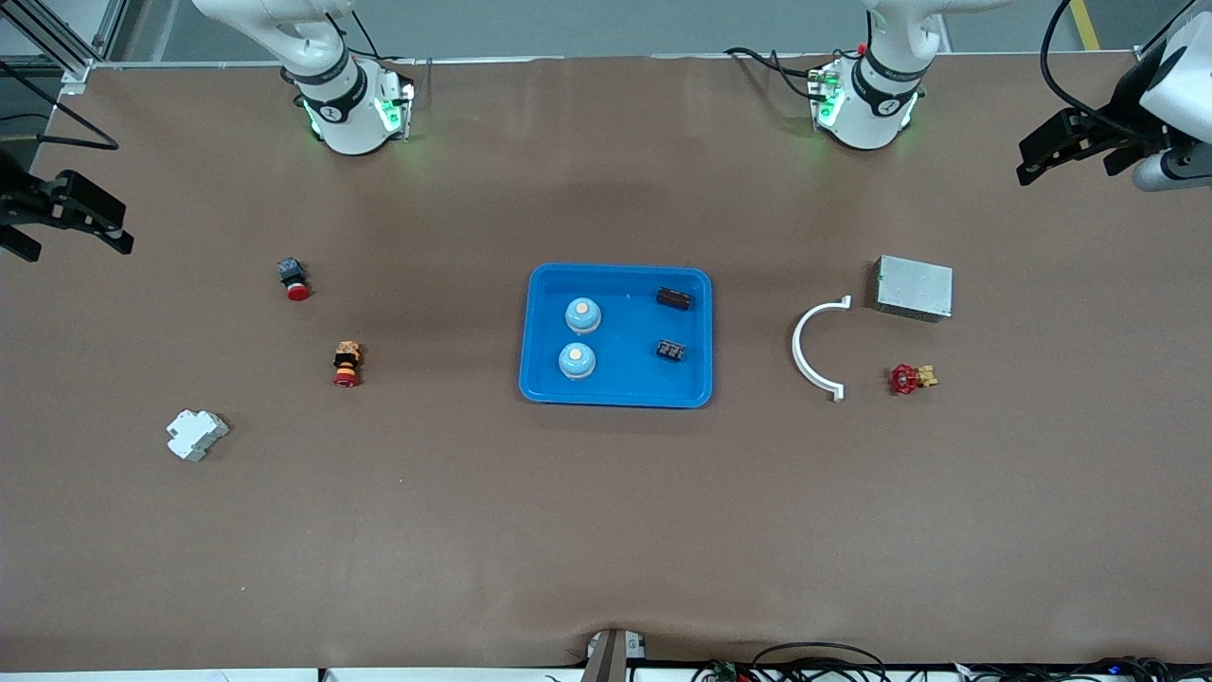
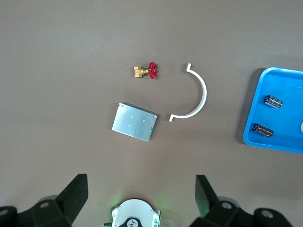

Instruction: Place electrolytic capacitor and blue bell in tray

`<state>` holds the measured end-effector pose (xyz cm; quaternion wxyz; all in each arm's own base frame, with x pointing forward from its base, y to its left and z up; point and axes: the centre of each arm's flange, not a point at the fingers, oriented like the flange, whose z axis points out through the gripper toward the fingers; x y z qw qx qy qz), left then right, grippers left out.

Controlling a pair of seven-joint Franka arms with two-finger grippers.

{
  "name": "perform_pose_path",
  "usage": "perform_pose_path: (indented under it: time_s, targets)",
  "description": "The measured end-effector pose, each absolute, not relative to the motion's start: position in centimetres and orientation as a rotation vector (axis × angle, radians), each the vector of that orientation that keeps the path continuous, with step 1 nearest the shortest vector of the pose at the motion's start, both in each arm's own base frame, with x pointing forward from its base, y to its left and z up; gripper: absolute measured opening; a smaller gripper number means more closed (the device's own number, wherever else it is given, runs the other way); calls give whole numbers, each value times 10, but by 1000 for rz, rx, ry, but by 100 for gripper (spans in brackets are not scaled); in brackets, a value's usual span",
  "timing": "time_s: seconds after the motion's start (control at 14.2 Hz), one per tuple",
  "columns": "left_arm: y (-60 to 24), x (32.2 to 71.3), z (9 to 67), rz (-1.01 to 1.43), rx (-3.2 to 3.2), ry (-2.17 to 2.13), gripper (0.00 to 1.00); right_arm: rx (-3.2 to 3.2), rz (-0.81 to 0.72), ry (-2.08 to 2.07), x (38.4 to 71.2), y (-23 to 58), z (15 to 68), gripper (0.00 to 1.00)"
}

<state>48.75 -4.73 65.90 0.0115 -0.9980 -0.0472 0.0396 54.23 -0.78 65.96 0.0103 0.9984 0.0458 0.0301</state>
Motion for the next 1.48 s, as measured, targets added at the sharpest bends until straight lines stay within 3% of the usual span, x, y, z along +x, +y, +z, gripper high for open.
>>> perform_pose_path:
  time_s: [0.49,1.06,1.48]
  targets:
    - [-47,487,659,125,-3112,-149,100,3111,141,134,540,-10,676,100]
    - [-48,486,658,146,-3108,-170,100,3168,-29,-9,528,-27,666,100]
    - [-50,486,658,139,-3108,-165,100,3177,-44,-42,527,-29,665,100]
